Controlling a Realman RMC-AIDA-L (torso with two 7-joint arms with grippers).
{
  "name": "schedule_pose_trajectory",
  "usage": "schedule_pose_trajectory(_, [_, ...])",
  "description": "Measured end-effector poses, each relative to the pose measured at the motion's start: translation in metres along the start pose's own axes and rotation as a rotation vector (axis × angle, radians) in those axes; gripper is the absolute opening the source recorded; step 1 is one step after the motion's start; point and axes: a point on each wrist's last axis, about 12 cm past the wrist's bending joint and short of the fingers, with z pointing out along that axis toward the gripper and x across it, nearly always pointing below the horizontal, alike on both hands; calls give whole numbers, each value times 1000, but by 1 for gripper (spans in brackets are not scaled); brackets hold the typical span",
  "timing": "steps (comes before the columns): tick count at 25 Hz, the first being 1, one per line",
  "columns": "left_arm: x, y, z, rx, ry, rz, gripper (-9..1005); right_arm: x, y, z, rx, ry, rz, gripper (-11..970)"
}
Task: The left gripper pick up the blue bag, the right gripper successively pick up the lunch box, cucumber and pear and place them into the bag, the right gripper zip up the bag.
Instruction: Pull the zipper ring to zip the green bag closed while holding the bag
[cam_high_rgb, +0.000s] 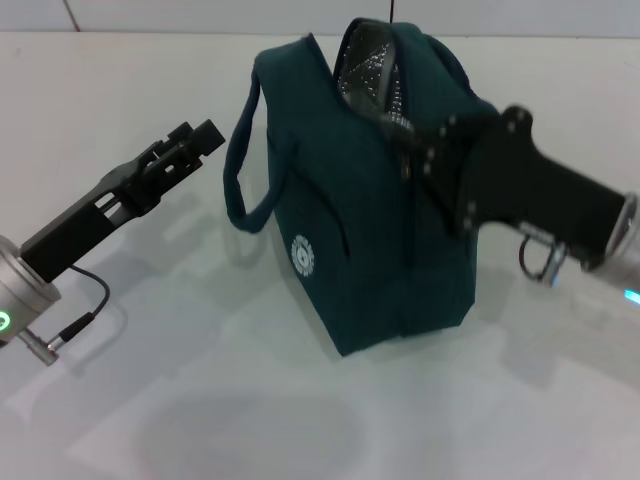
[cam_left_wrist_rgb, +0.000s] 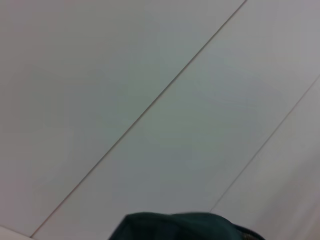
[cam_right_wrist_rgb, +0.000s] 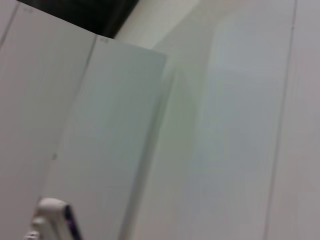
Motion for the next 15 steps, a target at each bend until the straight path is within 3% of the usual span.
schedule_pose_trajectory(5, [0, 0, -1, -3, -1, 3, 833, -4, -16, 19, -2, 0, -27, 10])
schedule_pose_trajectory(15, [-5, 2, -15, -39, -40, 24, 821, -6, -11, 58, -155, 12, -65, 10])
